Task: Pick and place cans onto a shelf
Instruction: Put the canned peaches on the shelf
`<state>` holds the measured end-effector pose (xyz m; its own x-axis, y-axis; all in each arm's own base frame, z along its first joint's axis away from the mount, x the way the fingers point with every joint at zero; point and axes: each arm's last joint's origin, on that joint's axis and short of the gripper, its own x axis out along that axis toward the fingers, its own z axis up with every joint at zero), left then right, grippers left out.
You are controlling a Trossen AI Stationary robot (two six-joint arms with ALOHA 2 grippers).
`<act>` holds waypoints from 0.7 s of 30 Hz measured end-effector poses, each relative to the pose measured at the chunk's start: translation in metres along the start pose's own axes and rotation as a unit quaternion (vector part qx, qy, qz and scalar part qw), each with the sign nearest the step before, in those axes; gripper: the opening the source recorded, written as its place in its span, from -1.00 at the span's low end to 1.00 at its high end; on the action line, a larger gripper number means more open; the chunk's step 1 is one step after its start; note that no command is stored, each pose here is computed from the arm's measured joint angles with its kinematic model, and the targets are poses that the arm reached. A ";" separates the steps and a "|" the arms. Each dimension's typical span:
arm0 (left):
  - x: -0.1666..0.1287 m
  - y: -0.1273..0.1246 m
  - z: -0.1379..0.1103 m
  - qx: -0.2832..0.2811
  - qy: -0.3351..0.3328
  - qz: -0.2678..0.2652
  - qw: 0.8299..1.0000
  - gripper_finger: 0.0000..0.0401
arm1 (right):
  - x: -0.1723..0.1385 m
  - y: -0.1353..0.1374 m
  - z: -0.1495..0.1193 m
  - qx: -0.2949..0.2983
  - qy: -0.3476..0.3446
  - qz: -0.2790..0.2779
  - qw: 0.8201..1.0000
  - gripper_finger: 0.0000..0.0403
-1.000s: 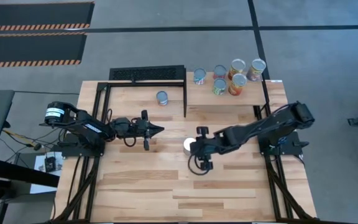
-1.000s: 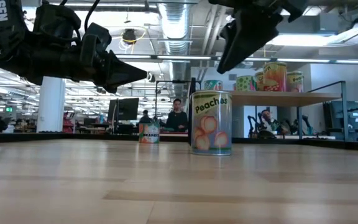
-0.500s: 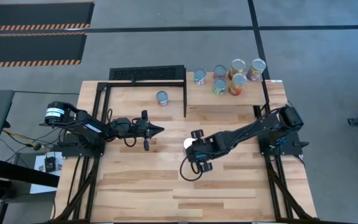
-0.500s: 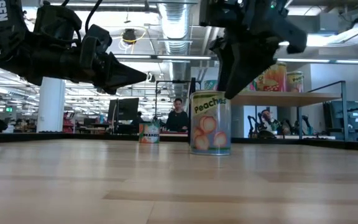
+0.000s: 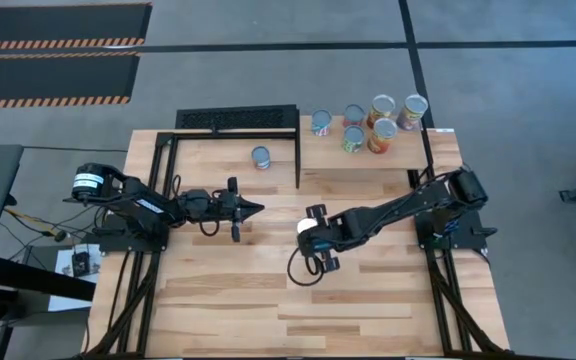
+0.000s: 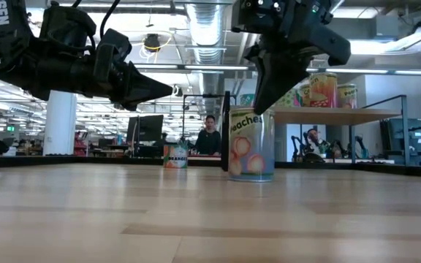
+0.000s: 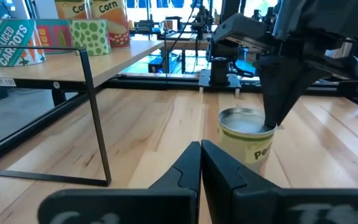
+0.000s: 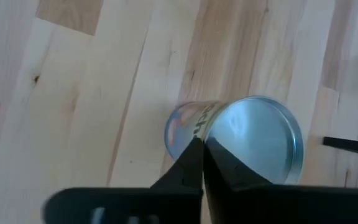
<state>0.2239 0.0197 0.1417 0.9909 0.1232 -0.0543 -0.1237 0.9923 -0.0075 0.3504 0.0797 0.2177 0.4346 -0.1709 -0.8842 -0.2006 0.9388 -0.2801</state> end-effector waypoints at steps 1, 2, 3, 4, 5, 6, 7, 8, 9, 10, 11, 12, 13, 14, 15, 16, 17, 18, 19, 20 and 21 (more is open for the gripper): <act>0.000 0.000 0.000 0.000 0.000 0.000 1.000 -0.99 | 0.000 0.000 0.000 0.000 0.000 -0.001 1.000 -0.95; 0.000 0.000 0.000 0.001 0.001 0.000 1.000 -0.99 | 0.000 0.000 0.000 0.000 0.000 -0.003 1.000 -0.97; 0.000 0.000 0.000 0.001 0.001 0.000 1.000 -0.99 | -0.001 0.000 0.000 0.000 0.000 -0.004 1.000 -0.96; 0.000 0.000 0.000 0.001 0.001 0.000 1.000 -0.99 | -0.005 -0.001 -0.001 0.000 0.001 -0.002 1.000 -0.95; 0.000 0.000 0.000 0.001 0.001 0.000 1.000 -0.99 | -0.009 -0.002 -0.002 0.001 -0.002 0.000 1.000 -0.94; 0.000 0.000 0.000 0.001 0.001 0.000 1.000 -0.99 | -0.013 -0.002 -0.002 0.004 -0.007 0.001 1.000 -0.93; 0.000 0.000 0.000 0.001 0.002 0.000 1.000 -0.99 | -0.018 -0.003 -0.001 0.012 -0.019 0.004 1.000 -0.93; 0.000 0.000 0.000 0.001 0.002 0.000 1.000 -0.99 | -0.024 -0.005 -0.001 0.022 -0.027 0.007 0.999 -0.94; 0.000 0.000 0.000 0.001 0.002 0.000 1.000 -0.99 | -0.029 -0.006 -0.002 0.033 -0.033 0.007 0.999 -0.95; 0.000 0.000 -0.001 0.001 0.003 0.000 1.000 -0.99 | -0.036 -0.007 -0.003 0.042 -0.036 0.007 0.998 -0.97; 0.000 0.000 -0.001 0.001 0.005 0.000 1.000 -0.99 | -0.043 -0.008 -0.005 0.049 -0.038 0.008 0.998 -0.98; 0.000 0.000 -0.001 0.001 0.005 0.000 1.000 -0.99 | -0.050 -0.009 -0.007 0.056 -0.039 0.009 0.998 -0.98; 0.000 0.000 -0.001 0.001 0.005 0.000 1.000 -0.99 | -0.056 -0.009 -0.009 0.063 -0.039 0.010 0.997 -0.98; 0.000 0.000 -0.001 0.001 0.007 0.000 1.000 -0.99 | -0.061 -0.009 -0.012 0.068 -0.032 0.012 0.997 -0.98; 0.000 0.000 -0.002 0.002 0.009 0.000 1.000 -0.99 | -0.066 -0.007 -0.016 0.074 -0.022 0.013 0.997 -0.97; 0.000 0.000 -0.002 0.002 0.010 0.000 1.000 -0.99 | -0.071 -0.006 -0.020 0.080 -0.012 0.015 0.997 -0.97; 0.000 0.000 -0.002 0.003 0.010 0.000 1.000 -0.99 | -0.075 -0.005 -0.024 0.087 -0.002 0.016 0.996 -0.98; 0.000 0.000 -0.002 0.004 0.010 0.000 1.000 -0.99 | -0.080 -0.003 -0.028 0.094 0.009 0.017 0.995 -0.98; 0.000 0.000 -0.002 0.004 0.011 0.000 1.000 -0.99 | -0.084 -0.001 -0.032 0.101 0.022 0.017 0.994 -0.98; 0.000 0.000 -0.002 0.004 0.011 0.000 1.000 -0.99 | -0.089 0.001 -0.037 0.108 0.036 0.018 0.993 -0.99; 0.000 0.000 -0.002 0.004 0.011 0.000 1.000 -0.99 | -0.095 0.003 -0.042 0.117 0.048 0.017 0.992 -0.99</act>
<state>0.2238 0.0197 0.1395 0.9894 0.1235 -0.0766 -0.1239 0.9923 -0.0001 0.2719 0.0859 0.2854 0.3432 -0.1543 -0.9265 -0.0002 0.9864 -0.1644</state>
